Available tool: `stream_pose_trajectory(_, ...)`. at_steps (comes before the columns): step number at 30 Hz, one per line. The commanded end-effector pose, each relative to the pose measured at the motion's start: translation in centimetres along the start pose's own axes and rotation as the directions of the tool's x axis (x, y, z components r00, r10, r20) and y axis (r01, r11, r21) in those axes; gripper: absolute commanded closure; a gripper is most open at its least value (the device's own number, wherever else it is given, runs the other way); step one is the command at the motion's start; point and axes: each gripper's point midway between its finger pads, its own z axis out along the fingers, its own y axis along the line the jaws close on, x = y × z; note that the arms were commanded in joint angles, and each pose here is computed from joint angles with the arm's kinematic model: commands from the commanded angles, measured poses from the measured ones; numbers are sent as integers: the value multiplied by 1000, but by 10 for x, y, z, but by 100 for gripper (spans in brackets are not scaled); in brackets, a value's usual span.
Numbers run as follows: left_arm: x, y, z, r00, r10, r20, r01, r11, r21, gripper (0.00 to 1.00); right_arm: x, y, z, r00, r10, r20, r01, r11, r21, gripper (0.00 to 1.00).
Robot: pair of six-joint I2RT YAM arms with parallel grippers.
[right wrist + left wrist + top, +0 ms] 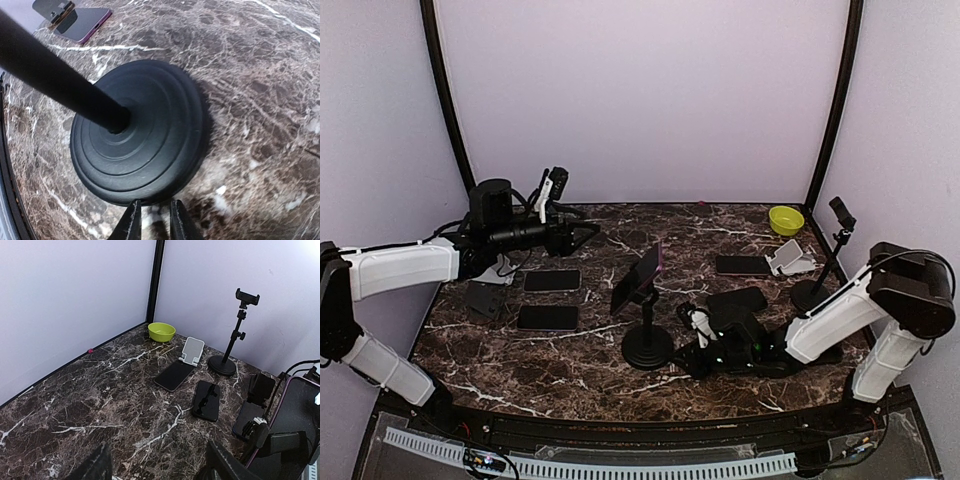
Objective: Remove the phone from the phone stand
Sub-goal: Adjust the phone stand with the phone at the center of the board.
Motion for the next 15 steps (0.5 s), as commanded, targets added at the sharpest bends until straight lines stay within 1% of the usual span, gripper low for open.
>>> stream_pose_trajectory(1, -8, -1, -8, 999, 27, 26, -27, 1000, -13, 34, -20, -5, 8, 999, 2, 45, -2, 1000, 3, 80)
stream_pose_trajectory(10, -5, 0, -10, 1000, 24, 13, -24, 999, -21, 34, -39, -11, 23, 998, 13, 68, -11, 1000, -18, 80)
stream_pose_trajectory(15, 5, 8, -13, 999, -29, -24, 28, 999, -31, 35, -55, -17, 27, 995, 5, 101, -3, 1000, -21, 79)
